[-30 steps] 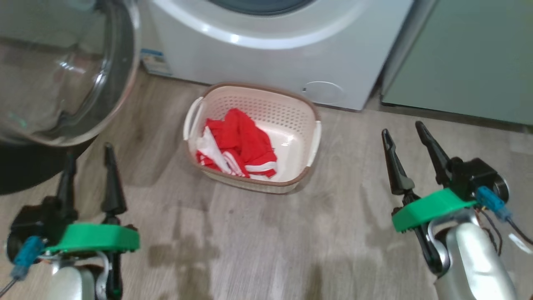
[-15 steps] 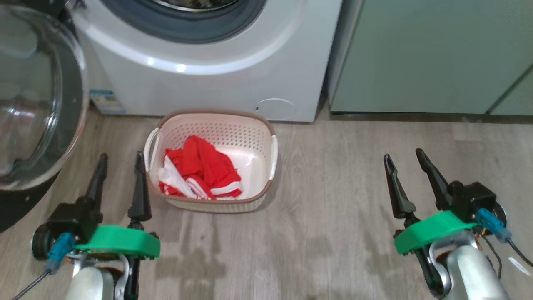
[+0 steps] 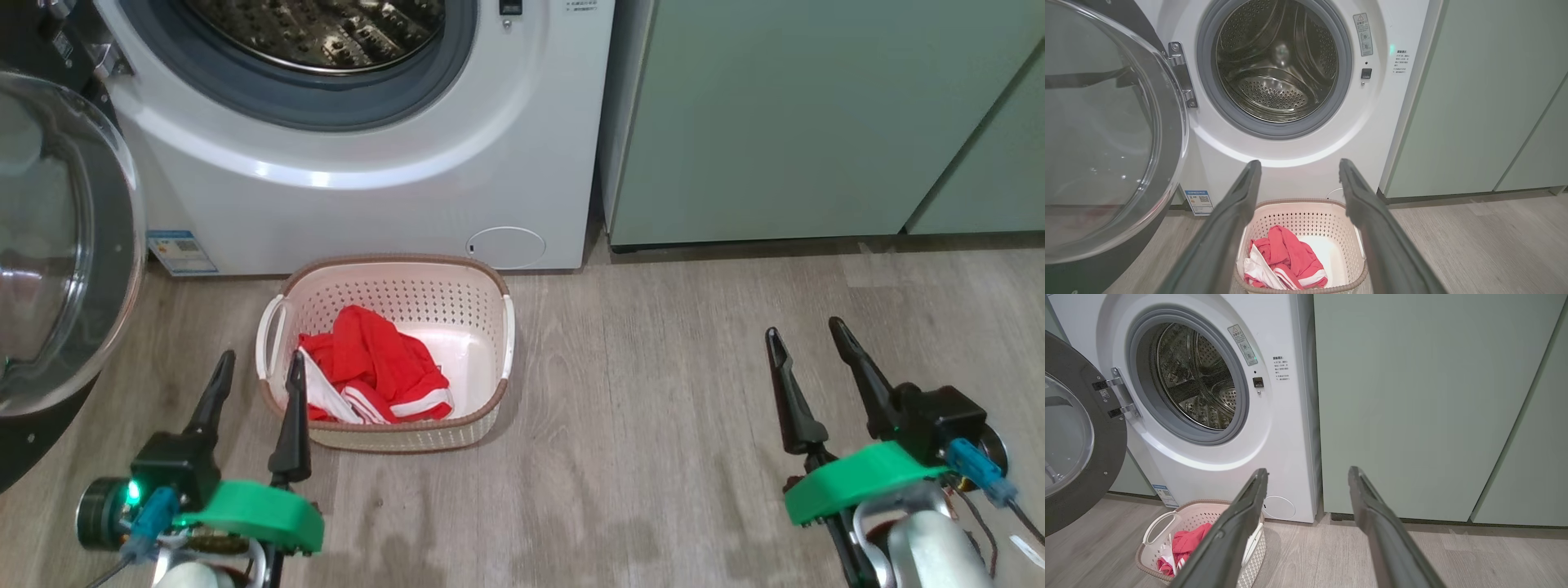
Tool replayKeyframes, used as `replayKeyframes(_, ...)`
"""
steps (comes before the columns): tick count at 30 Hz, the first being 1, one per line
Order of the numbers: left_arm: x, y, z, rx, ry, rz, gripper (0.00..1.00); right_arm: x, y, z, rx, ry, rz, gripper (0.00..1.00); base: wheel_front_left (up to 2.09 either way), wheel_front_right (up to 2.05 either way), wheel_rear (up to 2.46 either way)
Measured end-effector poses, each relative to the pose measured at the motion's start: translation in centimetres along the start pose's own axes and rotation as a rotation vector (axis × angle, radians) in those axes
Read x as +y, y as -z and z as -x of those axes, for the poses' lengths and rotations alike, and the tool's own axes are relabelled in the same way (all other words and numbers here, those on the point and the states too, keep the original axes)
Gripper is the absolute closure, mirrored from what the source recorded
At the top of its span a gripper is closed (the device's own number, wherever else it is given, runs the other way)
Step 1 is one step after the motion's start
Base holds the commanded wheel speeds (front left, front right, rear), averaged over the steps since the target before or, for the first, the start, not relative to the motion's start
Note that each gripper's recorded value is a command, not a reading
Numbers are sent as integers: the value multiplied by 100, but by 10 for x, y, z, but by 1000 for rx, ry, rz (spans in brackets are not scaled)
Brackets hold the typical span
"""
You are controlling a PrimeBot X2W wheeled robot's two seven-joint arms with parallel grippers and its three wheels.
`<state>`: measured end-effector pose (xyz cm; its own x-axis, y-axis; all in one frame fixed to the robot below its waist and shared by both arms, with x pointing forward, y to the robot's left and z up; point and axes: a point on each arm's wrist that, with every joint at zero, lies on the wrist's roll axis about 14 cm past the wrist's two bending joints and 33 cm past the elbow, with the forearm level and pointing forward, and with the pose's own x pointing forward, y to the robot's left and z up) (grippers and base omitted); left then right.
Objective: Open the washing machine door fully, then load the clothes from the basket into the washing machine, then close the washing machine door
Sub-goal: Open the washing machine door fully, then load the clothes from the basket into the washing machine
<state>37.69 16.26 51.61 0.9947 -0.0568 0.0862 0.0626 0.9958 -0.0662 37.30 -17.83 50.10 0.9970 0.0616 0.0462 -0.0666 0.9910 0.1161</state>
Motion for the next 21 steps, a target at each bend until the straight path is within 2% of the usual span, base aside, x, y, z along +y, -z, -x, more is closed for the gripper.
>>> replayKeyframes(21,7,11,2,41,-28,-18,0,-3,-3,1,-5,9,1,0,0,0,0)
